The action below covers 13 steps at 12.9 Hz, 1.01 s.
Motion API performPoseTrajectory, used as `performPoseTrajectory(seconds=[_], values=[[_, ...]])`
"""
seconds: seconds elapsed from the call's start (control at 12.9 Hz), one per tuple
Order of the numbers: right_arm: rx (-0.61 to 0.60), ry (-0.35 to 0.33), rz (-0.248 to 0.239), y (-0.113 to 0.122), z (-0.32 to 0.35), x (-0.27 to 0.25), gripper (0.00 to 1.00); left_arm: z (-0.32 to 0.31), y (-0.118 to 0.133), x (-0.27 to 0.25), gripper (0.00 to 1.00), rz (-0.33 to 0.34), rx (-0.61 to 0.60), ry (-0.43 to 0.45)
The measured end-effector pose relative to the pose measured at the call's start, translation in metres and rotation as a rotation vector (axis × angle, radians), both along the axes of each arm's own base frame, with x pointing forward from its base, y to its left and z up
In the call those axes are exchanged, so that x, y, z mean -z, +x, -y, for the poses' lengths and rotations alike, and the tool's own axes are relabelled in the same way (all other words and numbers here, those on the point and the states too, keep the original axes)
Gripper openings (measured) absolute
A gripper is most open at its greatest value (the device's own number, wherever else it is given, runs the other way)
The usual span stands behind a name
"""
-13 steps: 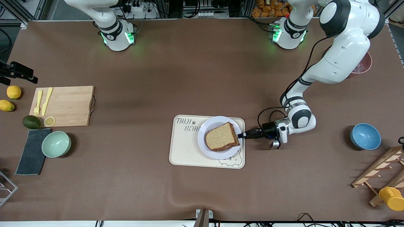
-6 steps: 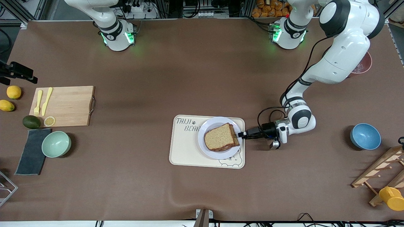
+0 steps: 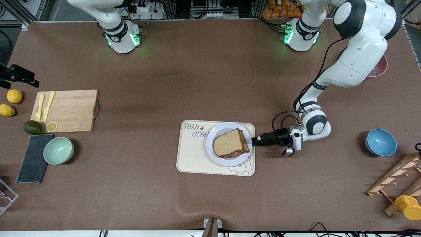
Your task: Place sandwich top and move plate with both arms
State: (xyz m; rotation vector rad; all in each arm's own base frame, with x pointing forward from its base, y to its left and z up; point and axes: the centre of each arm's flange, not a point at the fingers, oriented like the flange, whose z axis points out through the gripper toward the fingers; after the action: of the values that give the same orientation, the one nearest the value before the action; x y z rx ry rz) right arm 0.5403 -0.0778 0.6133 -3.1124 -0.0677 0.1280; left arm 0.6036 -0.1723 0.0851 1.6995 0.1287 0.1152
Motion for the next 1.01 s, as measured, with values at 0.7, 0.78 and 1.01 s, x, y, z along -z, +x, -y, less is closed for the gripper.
performPoseTrajectory(seconds=[0.7,0.78,1.01], values=[[0.0,0.0,0.0,0.0,0.0,0.0,1.0,-0.04,0.02,-0.035,1.0,-0.085,0.046,0.14],[0.0,0.0,0.0,0.0,0.0,0.0,1.0,-0.045,0.024,-0.048,1.0,-0.095,0.06,0.166],[0.0,0.0,0.0,0.0,0.0,0.0,1.0,-0.059,0.037,-0.093,1.0,-0.12,0.098,0.264]])
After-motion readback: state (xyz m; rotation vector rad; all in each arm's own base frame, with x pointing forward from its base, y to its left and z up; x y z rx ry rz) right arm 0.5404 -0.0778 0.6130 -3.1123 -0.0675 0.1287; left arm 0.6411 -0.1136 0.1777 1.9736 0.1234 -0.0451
